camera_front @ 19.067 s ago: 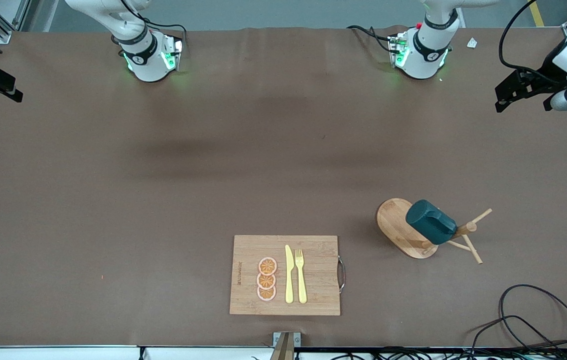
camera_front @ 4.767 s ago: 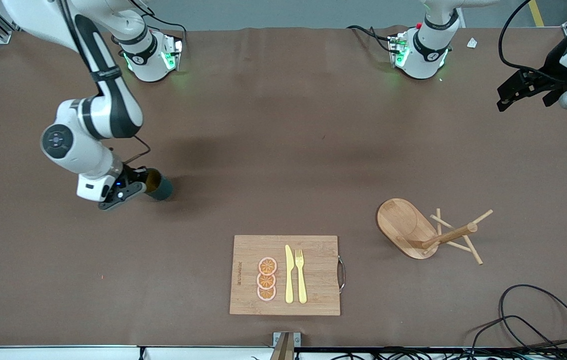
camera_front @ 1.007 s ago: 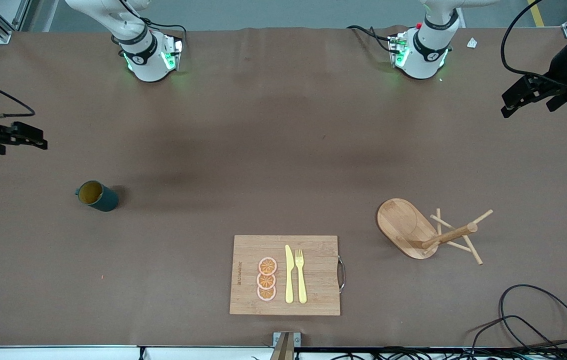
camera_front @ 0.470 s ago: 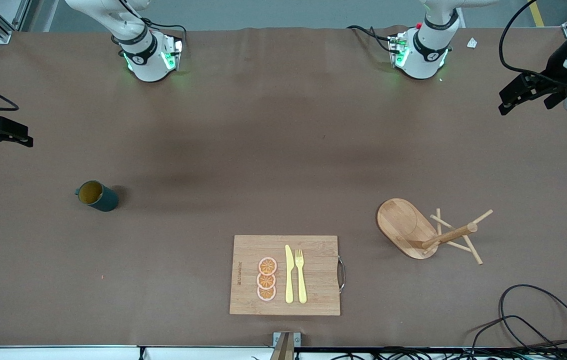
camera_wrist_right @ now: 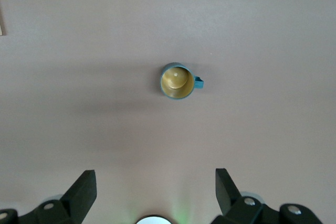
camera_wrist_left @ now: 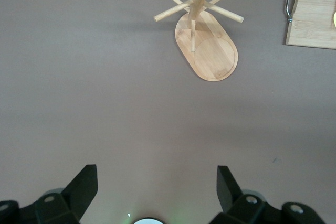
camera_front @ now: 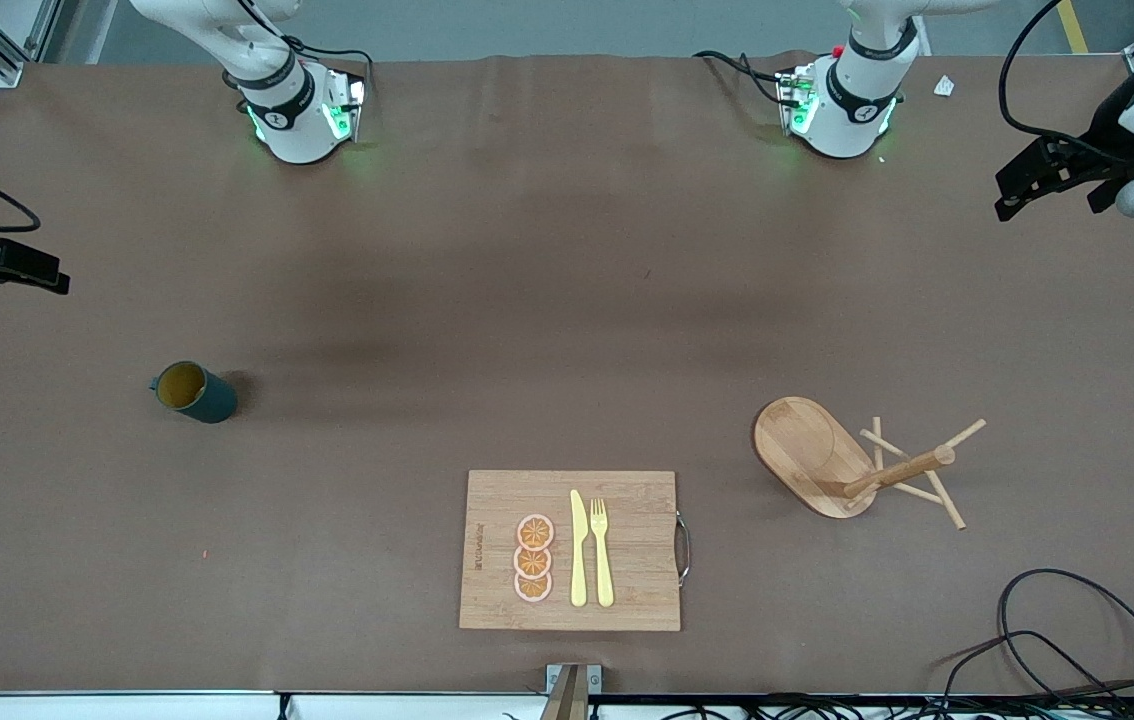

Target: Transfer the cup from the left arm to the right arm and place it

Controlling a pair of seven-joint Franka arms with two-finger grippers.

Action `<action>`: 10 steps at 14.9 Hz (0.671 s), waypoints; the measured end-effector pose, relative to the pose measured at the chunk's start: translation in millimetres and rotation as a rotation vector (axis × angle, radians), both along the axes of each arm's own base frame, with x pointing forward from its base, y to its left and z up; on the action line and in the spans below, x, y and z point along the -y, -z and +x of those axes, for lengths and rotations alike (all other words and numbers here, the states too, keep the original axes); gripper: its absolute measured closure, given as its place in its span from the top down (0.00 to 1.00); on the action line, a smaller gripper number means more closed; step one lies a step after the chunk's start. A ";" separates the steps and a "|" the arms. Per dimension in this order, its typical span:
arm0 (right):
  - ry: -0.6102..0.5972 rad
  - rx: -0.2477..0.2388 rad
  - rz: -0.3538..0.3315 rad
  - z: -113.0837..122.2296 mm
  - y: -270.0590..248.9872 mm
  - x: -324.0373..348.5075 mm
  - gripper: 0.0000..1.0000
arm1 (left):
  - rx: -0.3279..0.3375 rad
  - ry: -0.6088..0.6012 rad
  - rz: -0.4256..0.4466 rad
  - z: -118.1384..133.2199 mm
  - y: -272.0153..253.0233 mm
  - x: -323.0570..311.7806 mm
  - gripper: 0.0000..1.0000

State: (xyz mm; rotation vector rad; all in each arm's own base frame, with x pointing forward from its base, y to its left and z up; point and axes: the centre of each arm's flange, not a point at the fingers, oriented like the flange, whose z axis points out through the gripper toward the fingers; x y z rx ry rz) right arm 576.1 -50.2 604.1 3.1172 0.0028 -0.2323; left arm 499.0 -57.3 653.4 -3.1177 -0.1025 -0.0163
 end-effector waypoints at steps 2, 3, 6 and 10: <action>-0.024 0.007 0.003 -0.8 -3.4 1.9 1.00 | 0.004 -0.002 -0.001 0.2 -2.1 -1.4 1.00; -0.025 0.012 0.003 -2.2 -6.4 4.0 1.00 | 0.008 -0.003 -0.001 0.2 -4.0 -2.2 1.00; 0.017 0.030 0.000 -13.4 -23.7 8.6 1.00 | 0.015 -0.004 -0.002 0.3 -7.2 -3.1 1.00; 0.059 0.053 -0.003 -28.6 -45.0 12.2 1.00 | 0.016 0.001 -0.002 0.3 -7.6 -3.1 1.00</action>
